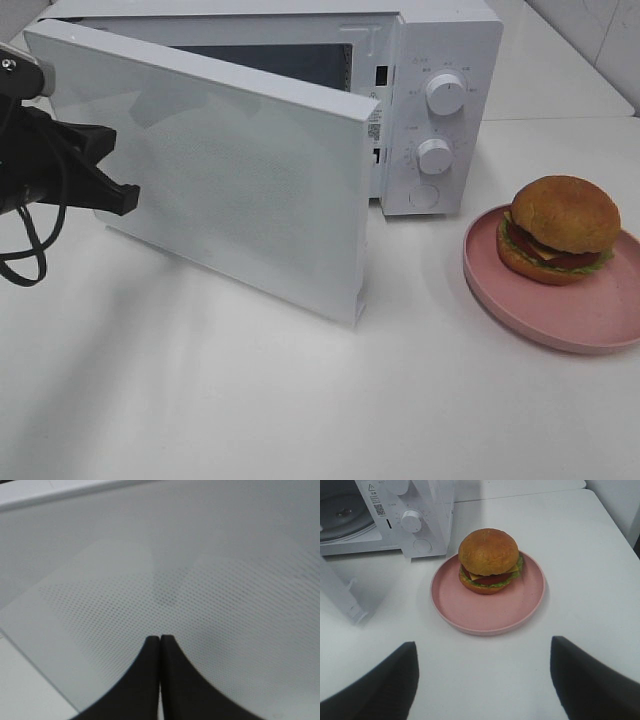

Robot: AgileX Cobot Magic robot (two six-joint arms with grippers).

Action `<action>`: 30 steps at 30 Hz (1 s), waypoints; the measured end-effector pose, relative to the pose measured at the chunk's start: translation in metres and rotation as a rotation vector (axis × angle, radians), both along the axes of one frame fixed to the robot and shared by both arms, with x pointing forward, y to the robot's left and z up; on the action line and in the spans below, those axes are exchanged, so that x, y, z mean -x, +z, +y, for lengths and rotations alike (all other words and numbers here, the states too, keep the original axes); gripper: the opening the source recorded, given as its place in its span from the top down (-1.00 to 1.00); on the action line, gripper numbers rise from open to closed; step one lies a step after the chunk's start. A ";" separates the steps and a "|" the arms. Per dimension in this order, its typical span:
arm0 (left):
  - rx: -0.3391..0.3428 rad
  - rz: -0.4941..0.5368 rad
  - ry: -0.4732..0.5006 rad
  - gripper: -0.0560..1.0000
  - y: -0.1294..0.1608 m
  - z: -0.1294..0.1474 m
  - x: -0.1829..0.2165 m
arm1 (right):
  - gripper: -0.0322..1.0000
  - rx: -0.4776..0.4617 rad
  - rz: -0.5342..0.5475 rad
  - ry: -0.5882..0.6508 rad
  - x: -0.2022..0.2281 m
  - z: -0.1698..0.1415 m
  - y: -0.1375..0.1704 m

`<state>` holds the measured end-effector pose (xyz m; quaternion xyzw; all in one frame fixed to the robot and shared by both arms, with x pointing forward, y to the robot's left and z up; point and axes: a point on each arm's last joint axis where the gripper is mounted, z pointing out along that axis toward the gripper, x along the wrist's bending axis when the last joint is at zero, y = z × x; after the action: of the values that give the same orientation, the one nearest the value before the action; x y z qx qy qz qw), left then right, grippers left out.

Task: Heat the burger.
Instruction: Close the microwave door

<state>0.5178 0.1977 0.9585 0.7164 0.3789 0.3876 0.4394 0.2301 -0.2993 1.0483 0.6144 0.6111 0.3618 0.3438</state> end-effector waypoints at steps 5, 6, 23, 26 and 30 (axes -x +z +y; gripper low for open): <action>0.004 -0.010 -0.051 0.89 0.000 -0.020 -0.008 | -0.42 0.000 0.000 0.000 0.000 0.000 0.000; 0.004 -0.010 -0.051 0.89 0.000 -0.020 -0.008 | -0.42 0.000 0.000 0.000 0.000 0.000 0.000; 0.008 -0.023 -0.160 0.89 0.002 -0.083 -0.051 | -0.42 0.000 0.000 0.000 0.000 0.000 0.000; -0.017 0.009 -0.193 0.89 -0.001 -0.099 -0.059 | -0.42 0.000 0.000 0.000 0.000 0.000 0.000; -0.045 0.037 -0.222 0.89 -0.003 -0.110 -0.063 | -0.42 0.000 0.000 0.000 0.000 0.000 0.000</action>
<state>0.5807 0.0873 0.9551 0.7706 0.2965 0.3316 0.4564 0.2301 -0.2993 1.0483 0.6144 0.6111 0.3618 0.3438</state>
